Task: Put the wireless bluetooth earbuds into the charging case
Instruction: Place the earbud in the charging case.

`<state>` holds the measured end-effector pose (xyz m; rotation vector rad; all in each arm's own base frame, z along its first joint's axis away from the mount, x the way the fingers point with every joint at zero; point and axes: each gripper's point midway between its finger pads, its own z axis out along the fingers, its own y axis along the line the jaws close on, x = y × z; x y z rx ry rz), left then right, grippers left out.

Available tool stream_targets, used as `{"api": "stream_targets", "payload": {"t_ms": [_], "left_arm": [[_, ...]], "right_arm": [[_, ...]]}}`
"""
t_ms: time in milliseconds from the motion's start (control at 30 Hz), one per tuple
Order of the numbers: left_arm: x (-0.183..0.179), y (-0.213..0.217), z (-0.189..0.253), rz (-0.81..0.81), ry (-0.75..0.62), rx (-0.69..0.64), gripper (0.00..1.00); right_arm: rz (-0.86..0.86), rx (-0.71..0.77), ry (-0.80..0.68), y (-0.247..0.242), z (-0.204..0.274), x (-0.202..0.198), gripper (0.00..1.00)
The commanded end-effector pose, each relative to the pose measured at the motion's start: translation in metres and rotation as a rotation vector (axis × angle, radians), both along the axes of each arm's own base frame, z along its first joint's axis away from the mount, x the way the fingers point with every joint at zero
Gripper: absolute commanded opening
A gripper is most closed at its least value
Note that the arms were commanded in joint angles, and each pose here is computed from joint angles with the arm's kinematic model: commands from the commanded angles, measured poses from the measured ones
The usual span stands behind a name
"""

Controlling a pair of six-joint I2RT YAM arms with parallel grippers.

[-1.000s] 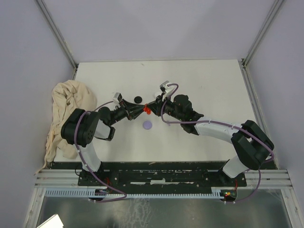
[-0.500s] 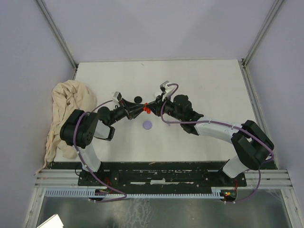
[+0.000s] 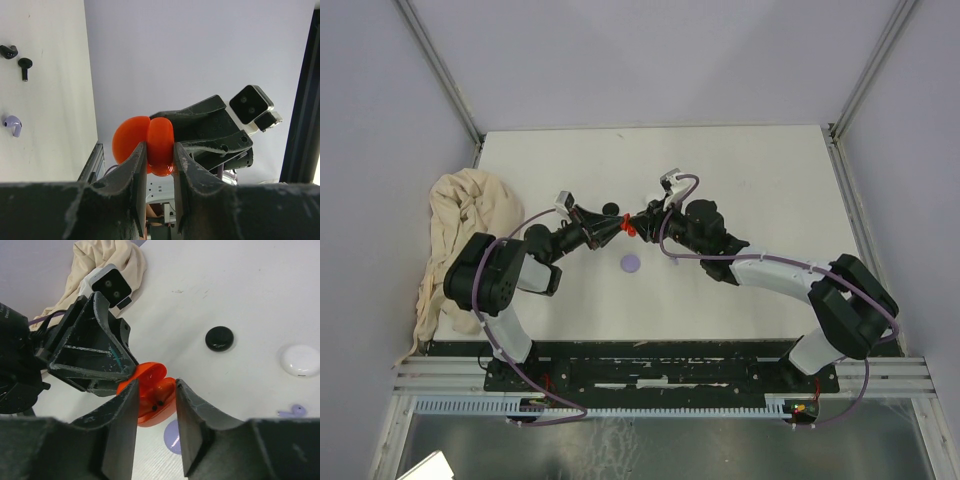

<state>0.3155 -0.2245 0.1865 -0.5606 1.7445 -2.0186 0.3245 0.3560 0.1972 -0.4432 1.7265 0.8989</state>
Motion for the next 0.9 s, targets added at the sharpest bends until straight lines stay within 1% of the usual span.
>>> {"api": "stream_targets", "payload": {"t_ms": [0, 67, 233, 367, 467, 533, 567, 667, 700, 867], "left_arm": [[-0.012, 0.003, 0.045, 0.019, -0.254, -0.044, 0.03], [-0.011, 0.003, 0.043, 0.019, -0.249, -0.042, 0.03], [-0.007, 0.003, 0.038, 0.031, -0.230, -0.041, 0.03], [-0.003, 0.005, 0.039, 0.052, -0.219, -0.055, 0.03], [0.004, 0.010, 0.040, 0.095, -0.184, -0.080, 0.03], [0.011, 0.013, 0.039, 0.135, -0.146, -0.096, 0.03], [0.014, 0.013, 0.037, 0.149, -0.125, -0.097, 0.03], [0.025, 0.014, 0.033, 0.197, -0.072, -0.087, 0.03], [0.028, 0.013, 0.030, 0.208, -0.052, -0.077, 0.03], [0.033, -0.002, 0.023, 0.216, 0.008, -0.054, 0.03]], "right_arm": [[-0.083, 0.047, -0.055, -0.013, 0.028, 0.006, 0.48], [-0.110, 0.067, -0.087, -0.021, 0.040, 0.006, 0.53], [-0.163, 0.038, -0.133, -0.039, 0.047, 0.004, 0.58], [-0.213, -0.053, -0.119, -0.054, 0.030, 0.006, 0.64], [-0.216, -0.120, -0.106, -0.058, 0.012, 0.006, 0.69], [-0.201, -0.149, -0.123, -0.057, -0.001, 0.003, 0.79], [-0.190, -0.175, -0.135, -0.054, -0.011, 0.001, 0.87], [-0.155, -0.272, -0.169, -0.044, -0.033, -0.005, 0.94], [-0.145, -0.294, -0.185, -0.040, -0.038, -0.006, 0.99], [-0.149, -0.275, -0.260, -0.022, -0.047, -0.001, 0.99]]}}
